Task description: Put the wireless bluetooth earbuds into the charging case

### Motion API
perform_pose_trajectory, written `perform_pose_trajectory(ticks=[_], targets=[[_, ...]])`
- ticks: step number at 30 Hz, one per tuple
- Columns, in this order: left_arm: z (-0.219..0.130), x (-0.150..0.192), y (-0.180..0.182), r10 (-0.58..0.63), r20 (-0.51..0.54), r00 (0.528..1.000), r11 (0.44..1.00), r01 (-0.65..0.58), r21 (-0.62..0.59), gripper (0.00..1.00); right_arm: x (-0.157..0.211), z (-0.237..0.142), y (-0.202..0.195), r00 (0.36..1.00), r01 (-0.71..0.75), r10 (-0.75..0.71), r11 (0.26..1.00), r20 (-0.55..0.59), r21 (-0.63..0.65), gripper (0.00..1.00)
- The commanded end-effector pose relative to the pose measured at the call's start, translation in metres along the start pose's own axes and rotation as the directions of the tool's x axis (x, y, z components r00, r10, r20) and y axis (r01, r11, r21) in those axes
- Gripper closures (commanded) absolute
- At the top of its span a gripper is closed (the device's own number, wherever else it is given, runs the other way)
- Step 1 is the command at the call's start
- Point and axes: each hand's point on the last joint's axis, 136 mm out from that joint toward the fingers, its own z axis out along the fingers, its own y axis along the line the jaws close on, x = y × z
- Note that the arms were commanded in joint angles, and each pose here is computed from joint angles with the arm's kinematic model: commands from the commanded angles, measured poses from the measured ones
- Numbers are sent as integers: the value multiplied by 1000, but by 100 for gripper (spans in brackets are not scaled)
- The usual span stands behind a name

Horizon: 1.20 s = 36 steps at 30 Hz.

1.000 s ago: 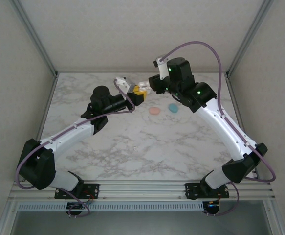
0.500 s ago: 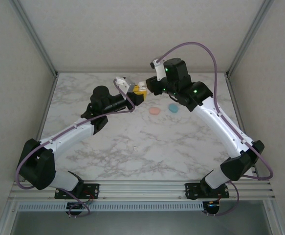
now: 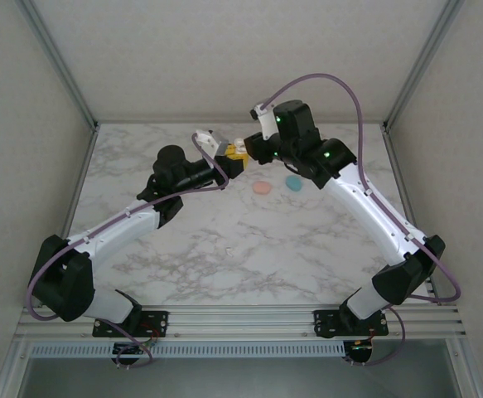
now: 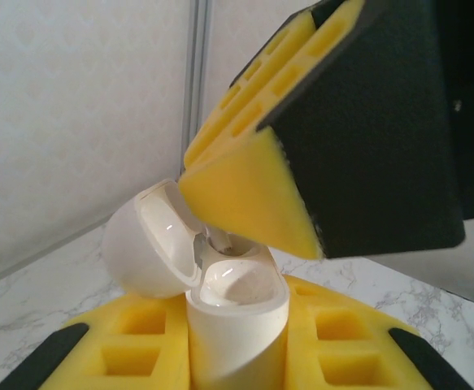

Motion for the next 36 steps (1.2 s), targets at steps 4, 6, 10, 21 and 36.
perform_pose_trajectory(ticks=[4,6,10,21,36], targets=[[-4,-35,-9,38,104,994,999,-39,13,100,11,2,12,999,24,-26,998,-36,-53,73],[-4,-36,-10,37,104,994,999,-39,14,100,12,2,14,999,24,-26,998,-40,-62,72],[-4,-37,-10,40,108,993,999,-41,14,100,13,1,20,998,10,-15,995,-55,-97,69],[-8,-42,-13,51,120,991,998,-54,19,100,18,4,22,995,-41,30,993,-97,-113,64],[-9,-40,-16,57,115,992,998,-60,29,100,5,0,15,989,-134,125,982,-73,-132,57]])
